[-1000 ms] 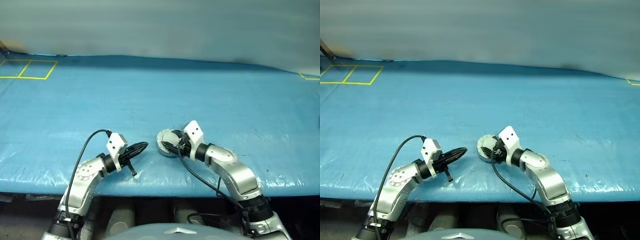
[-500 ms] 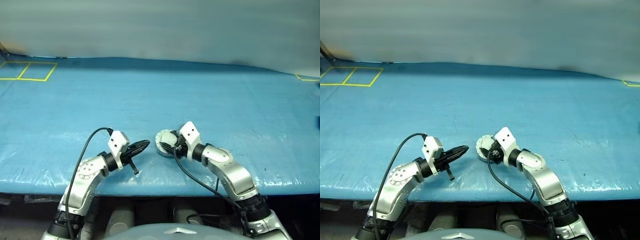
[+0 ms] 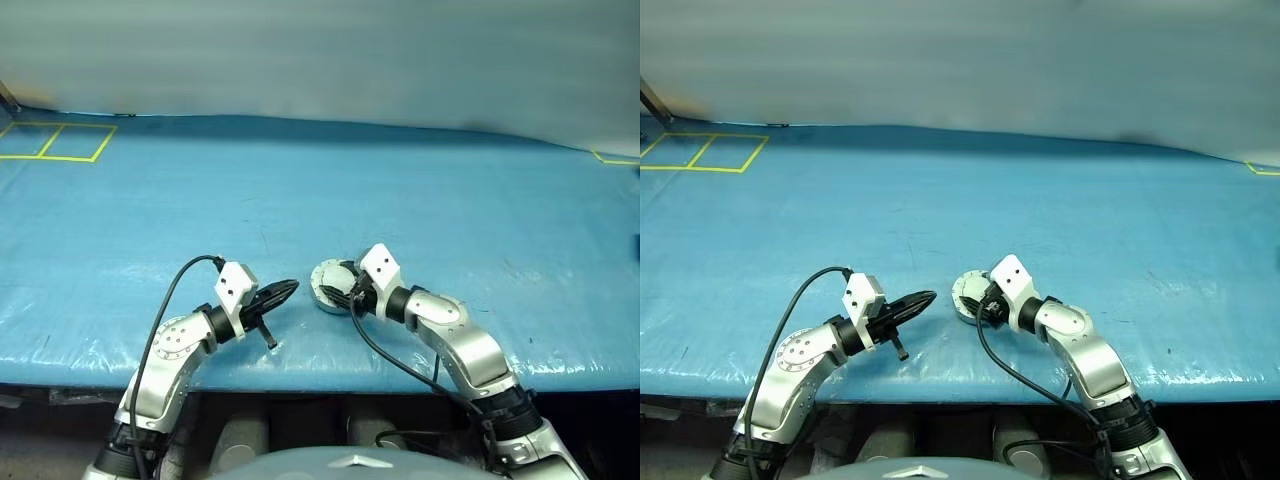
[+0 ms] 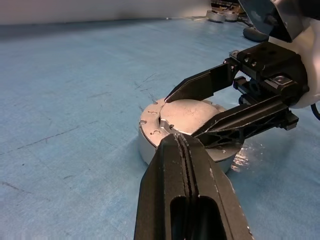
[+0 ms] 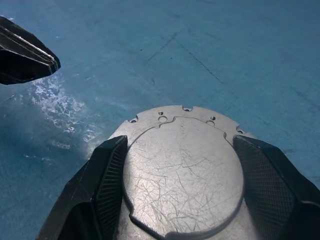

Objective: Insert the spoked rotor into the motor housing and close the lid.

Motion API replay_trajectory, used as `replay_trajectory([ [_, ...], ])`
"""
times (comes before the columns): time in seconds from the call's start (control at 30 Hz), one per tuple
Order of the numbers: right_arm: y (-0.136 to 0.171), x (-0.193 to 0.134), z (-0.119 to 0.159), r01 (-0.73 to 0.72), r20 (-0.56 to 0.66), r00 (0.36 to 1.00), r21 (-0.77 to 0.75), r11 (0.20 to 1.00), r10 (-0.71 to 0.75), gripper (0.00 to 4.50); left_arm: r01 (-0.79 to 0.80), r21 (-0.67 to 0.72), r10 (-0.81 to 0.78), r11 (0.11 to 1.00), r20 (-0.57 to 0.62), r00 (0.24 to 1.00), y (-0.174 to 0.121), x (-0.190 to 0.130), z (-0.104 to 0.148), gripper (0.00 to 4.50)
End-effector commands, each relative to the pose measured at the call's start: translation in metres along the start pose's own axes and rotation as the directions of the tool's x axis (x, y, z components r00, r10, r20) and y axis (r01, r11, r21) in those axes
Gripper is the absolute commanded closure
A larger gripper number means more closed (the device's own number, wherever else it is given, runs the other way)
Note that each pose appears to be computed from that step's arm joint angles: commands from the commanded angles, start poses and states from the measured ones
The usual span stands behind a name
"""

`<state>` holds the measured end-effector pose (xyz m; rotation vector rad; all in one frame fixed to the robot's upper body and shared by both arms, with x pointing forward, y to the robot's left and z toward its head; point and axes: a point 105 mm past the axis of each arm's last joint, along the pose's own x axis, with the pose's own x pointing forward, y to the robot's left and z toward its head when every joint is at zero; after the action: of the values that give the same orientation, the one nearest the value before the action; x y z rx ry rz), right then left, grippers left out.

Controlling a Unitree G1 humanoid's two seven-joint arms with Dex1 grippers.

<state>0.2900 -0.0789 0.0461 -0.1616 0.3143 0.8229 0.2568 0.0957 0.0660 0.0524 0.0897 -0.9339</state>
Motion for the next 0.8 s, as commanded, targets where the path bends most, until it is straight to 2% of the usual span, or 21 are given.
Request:
replay_trajectory([
  [0.03, -0.021, -0.013, -0.083, 0.179, -0.268, 0.952, 0.094, 0.979, -0.149, 1.46, 0.002, 0.027, -0.003, 1.0, 0.031, 1.0, 0.0, 0.0, 0.008, 4.5],
  [0.23, -0.018, -0.01, -0.08, 0.145, -0.262, 0.957, 0.07, 0.987, -0.122, 1.46, 0.002, 0.033, -0.003, 0.999, 0.023, 1.0, 0.002, -0.001, 0.005, 4.5],
  [0.43, -0.02, -0.01, -0.087, 0.184, -0.334, 0.935, 0.184, 0.966, -0.115, 1.46, 0.002, 0.032, -0.003, 0.999, 0.024, 1.0, 0.005, -0.001, 0.001, 4.5],
  [0.53, -0.005, -0.005, -0.075, 0.107, -0.283, 0.958, 0.237, 0.966, -0.037, 1.46, 0.002, 0.033, -0.003, 0.999, 0.024, 1.0, 0.006, -0.001, -0.001, 4.5],
  [0.67, 0.03, 0.003, -0.032, -0.111, -0.092, 0.985, 0.315, 0.942, 0.147, 1.46, -0.003, 0.03, 0.002, 1.0, 0.026, 1.0, 0.008, -0.001, -0.004, 4.5],
  [0.8, 0.038, 0.007, -0.027, -0.144, -0.105, 0.979, 0.259, 0.955, 0.176, 1.46, -0.004, 0.028, 0.003, 1.0, 0.029, 1.0, 0.009, 0.0, -0.005, 4.5],
])
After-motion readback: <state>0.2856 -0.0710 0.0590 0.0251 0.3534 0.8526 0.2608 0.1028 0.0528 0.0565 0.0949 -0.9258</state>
